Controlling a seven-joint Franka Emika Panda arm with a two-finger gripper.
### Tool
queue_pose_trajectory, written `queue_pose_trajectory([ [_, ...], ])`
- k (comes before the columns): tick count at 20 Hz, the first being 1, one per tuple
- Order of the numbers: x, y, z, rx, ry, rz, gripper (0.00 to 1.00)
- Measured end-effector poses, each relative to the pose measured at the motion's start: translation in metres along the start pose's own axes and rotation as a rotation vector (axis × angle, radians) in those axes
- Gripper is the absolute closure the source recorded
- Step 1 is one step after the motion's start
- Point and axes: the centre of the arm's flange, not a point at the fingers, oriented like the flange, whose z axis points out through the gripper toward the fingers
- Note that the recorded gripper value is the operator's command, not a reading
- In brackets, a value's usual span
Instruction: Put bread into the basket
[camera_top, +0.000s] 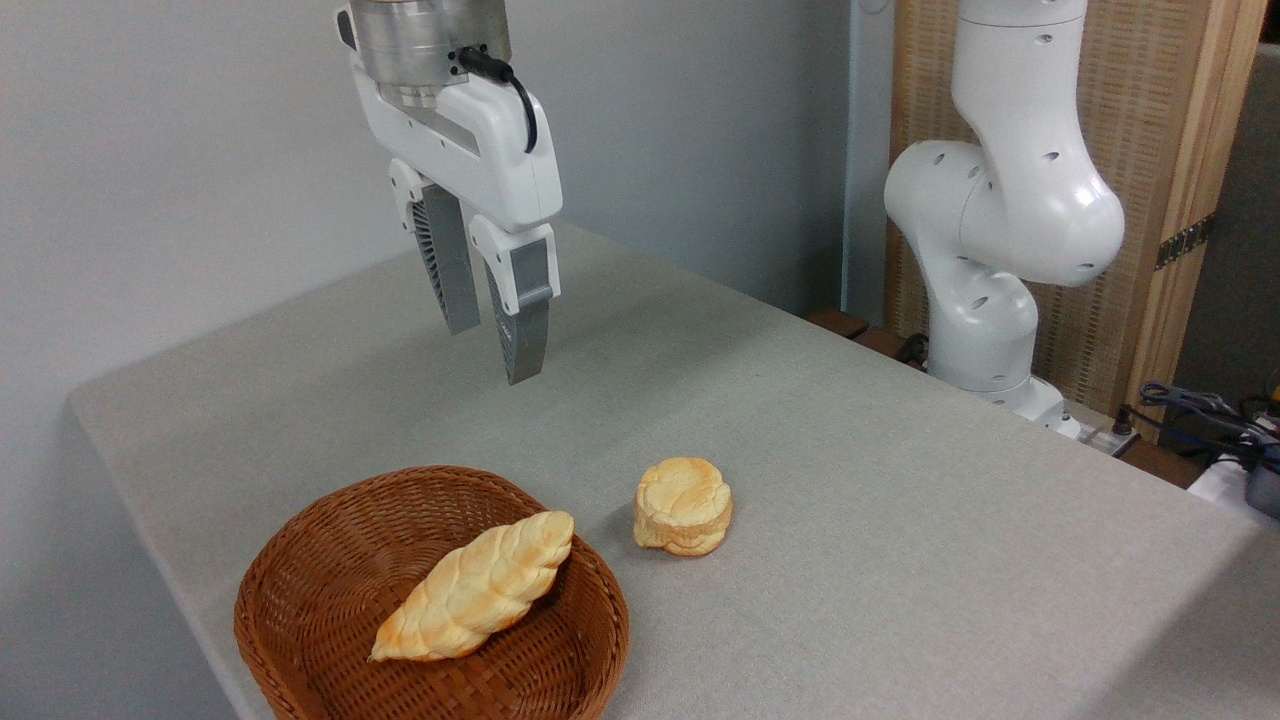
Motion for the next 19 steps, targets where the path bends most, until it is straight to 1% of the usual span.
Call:
queue_pose_trajectory([
  [2, -0.0001, 0.0004, 0.0002, -0.003, -0.003, 0.000, 0.00],
  [6, -0.0005, 0.0042, -0.0032, -0.032, -0.033, 0.005, 0.00],
  [8, 0.0007, 0.0039, -0.0057, -0.036, -0.037, 0.006, 0.00],
  [11, 0.0025, 0.0013, -0.0060, -0.037, -0.040, 0.005, 0.00],
  [14, 0.0030, -0.0031, -0.0033, -0.027, -0.055, 0.005, 0.00],
  [19, 0.0034, -0.0037, -0.0031, -0.026, -0.056, 0.005, 0.00],
])
